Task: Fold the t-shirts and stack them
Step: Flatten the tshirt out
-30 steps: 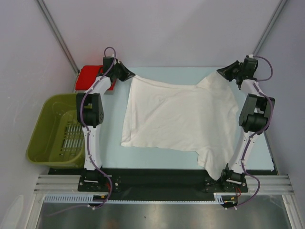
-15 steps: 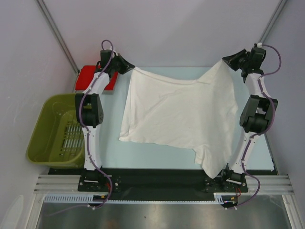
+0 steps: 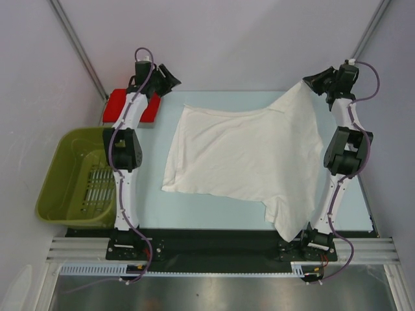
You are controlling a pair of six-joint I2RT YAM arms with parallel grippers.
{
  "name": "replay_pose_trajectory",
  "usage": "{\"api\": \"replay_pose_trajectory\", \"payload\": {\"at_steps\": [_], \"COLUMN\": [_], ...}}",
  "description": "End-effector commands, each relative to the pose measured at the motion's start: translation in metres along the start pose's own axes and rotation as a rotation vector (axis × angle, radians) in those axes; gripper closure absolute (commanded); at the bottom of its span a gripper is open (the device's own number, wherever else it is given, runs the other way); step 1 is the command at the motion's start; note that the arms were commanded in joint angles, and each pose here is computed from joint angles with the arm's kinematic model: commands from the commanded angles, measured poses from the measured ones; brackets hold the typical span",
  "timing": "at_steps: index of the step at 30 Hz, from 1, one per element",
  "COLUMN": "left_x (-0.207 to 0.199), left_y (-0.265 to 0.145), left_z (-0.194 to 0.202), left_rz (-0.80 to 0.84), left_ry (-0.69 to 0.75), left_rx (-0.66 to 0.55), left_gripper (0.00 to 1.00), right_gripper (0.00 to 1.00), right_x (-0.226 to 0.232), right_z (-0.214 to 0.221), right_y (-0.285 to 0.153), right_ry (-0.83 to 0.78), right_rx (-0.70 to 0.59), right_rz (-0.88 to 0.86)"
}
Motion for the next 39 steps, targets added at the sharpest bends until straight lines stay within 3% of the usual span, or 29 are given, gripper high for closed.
{"api": "replay_pose_trajectory", "payload": {"at_steps": [1,3,4,6,8,13,15,20,26,32,33,39], "left_x": [-0.029,-0.027,0.000,-0.014,0.007,0.014,0.025,0.036,0.049,0.062,0.065,0.079], "left_y": [-0.049,-0.075,-0.078,-0.106,-0.124,-0.186,-0.199,-0.215,-0.215,-0.218,-0.217,-0.214], "left_z": [-0.010,0.013,0.042,0.062,0.100,0.146,0.163,0.178,0.192,0.204,0.206,0.219], "left_rz": [-0.141,-0.187,-0.244,-0.197,-0.226,-0.205,-0.216,-0.229,-0.288,-0.355,-0.367,-0.406], "left_ry": [0.146,0.168,0.158,0.189,0.176,0.219,0.214,0.243,0.232,0.230,0.223,0.168], "left_rx": [-0.078,-0.046,0.040,0.082,0.194,0.289,0.353,0.439,0.551,0.593,0.607,0.686], "left_gripper": [0.34,0.35,0.37,0.40,0.42,0.38,0.35,0.30,0.33,0.52,0.54,0.50], "right_gripper": [1.00,0.98,0.98,0.98,0.97,0.94,0.86,0.45,0.33,0.32,0.32,0.32], "right_x": [-0.011,-0.024,-0.027,-0.037,-0.042,-0.052,-0.058,-0.029,0.030,0.069,0.086,0.109], "right_z": [-0.009,-0.004,-0.002,0.002,0.003,0.002,0.005,-0.010,0.019,0.100,0.103,0.202], "right_y": [0.015,0.023,0.025,0.029,0.032,0.038,0.034,0.001,-0.059,-0.088,-0.099,-0.148], "right_ry": [-0.032,-0.029,-0.028,-0.019,-0.017,0.006,0.044,-0.055,-0.178,-0.213,-0.229,-0.280], "right_rx": [-0.037,-0.009,0.000,0.011,0.008,-0.013,0.029,0.078,0.181,0.409,0.399,0.615], "right_rz": [0.024,0.077,0.092,0.125,0.136,0.183,0.269,0.431,0.431,0.272,0.219,0.076]}}
Point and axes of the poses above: each gripper's point midway between its finger pads, its own y axis out along the fingers, its own x axis along the line the jaws close on, z = x × y, the point moved 9 cm from there along -y, back along the fingers, and after that the axes turned 9 degrees about -y, right-handed, at the moved point
